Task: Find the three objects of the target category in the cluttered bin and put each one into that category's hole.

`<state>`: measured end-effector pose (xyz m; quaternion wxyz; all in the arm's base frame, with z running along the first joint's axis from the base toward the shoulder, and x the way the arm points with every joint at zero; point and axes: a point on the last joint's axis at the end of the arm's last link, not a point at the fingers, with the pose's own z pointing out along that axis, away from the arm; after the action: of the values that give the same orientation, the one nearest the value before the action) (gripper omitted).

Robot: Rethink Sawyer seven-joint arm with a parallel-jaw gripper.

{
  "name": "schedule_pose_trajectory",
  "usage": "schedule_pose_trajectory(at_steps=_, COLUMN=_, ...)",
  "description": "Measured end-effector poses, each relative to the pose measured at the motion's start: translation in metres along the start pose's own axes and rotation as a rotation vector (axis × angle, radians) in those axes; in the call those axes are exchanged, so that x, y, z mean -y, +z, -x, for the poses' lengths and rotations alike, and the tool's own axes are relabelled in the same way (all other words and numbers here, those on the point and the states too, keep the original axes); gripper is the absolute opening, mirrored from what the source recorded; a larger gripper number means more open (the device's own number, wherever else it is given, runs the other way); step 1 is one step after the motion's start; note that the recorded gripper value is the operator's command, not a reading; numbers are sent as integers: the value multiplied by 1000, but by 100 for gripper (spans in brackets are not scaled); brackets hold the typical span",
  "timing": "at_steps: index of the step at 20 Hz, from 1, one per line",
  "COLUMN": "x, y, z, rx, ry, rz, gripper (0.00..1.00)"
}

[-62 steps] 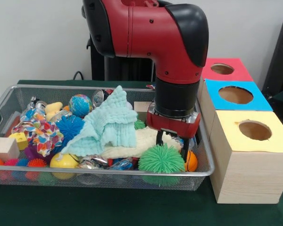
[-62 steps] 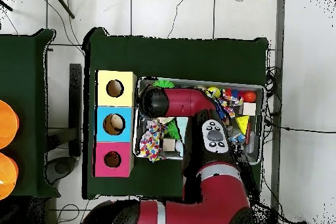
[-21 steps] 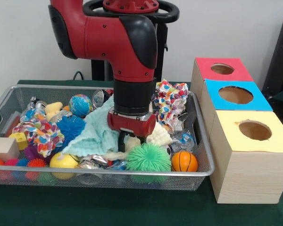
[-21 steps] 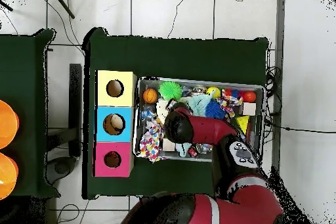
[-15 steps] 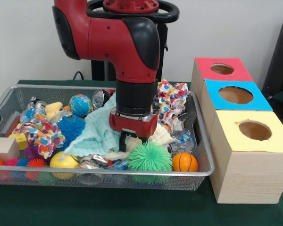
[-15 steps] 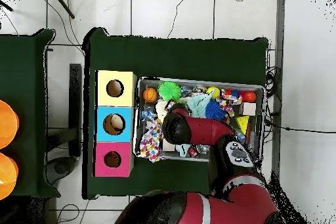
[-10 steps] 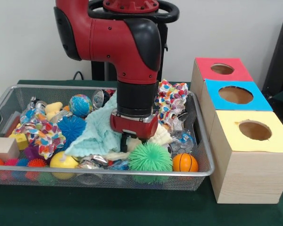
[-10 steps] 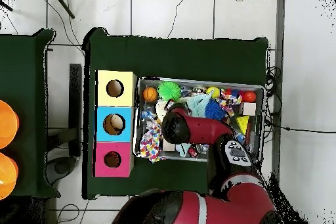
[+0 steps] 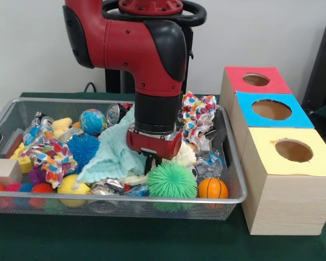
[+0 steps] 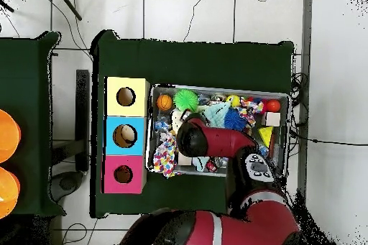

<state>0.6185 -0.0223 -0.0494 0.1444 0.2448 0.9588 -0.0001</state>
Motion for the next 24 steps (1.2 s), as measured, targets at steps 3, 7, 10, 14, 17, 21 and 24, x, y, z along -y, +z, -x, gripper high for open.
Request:
schedule_pose_trajectory(at_steps=3, x=0, y=-16, z=7, rx=-44, ry=6, rz=-29, gripper=0)
schedule_pose_trajectory(at_steps=7, x=-2, y=-46, z=19, rx=-108, ry=17, rz=-70, gripper=0)
schedule_pose_trajectory(at_steps=10, x=-6, y=-79, z=32, rx=-156, ry=20, rz=-104, gripper=0)
schedule_pose_trajectory(at_steps=14, x=-8, y=-110, z=45, rx=-181, ry=24, rz=-128, gripper=0)
schedule_pose_trajectory(at_steps=17, x=-9, y=-138, z=56, rx=-195, ry=28, rz=-147, gripper=0)
schedule_pose_trajectory(at_steps=21, x=-10, y=-162, z=67, rx=-193, ry=31, rz=-157, gripper=0)
schedule_pose_trajectory(at_steps=24, x=-10, y=-175, z=76, rx=-172, ry=35, rz=-154, gripper=0)
